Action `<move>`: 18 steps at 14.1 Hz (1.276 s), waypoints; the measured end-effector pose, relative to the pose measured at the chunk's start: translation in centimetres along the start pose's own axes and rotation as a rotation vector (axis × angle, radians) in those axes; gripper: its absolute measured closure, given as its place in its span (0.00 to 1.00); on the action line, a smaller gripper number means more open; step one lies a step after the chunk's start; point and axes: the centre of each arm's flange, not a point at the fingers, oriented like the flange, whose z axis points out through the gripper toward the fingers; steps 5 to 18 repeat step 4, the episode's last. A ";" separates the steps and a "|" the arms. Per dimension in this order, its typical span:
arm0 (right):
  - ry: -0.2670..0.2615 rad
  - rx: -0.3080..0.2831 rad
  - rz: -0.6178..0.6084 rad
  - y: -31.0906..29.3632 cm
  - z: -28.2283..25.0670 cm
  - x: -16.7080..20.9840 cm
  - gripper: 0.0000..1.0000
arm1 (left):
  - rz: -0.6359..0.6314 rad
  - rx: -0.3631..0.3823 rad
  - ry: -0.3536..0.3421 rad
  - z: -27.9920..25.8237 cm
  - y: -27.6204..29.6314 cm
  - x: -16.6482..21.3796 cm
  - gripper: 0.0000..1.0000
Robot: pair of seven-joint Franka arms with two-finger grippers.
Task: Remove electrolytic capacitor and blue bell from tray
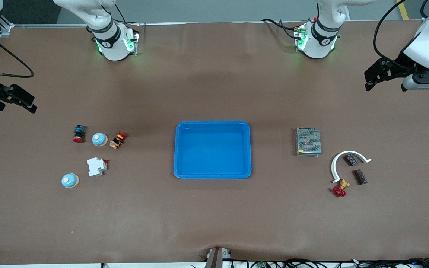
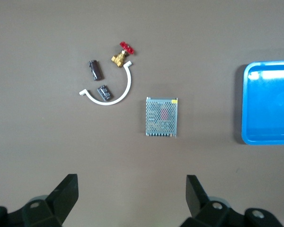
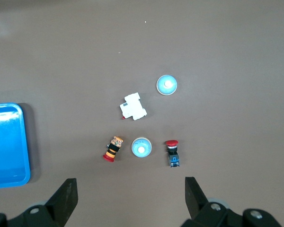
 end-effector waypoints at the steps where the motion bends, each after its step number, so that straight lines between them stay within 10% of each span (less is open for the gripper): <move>1: -0.004 0.001 0.000 0.0 0.0 0.0 0.00 | -0.002 0.000 -0.006 0.1 -0.1 0.1 0.00; 18: -0.012 0.019 0.003 -0.2 0.1 -0.1 0.00 | -0.016 0.001 -0.022 0.8 -0.9 0.4 0.00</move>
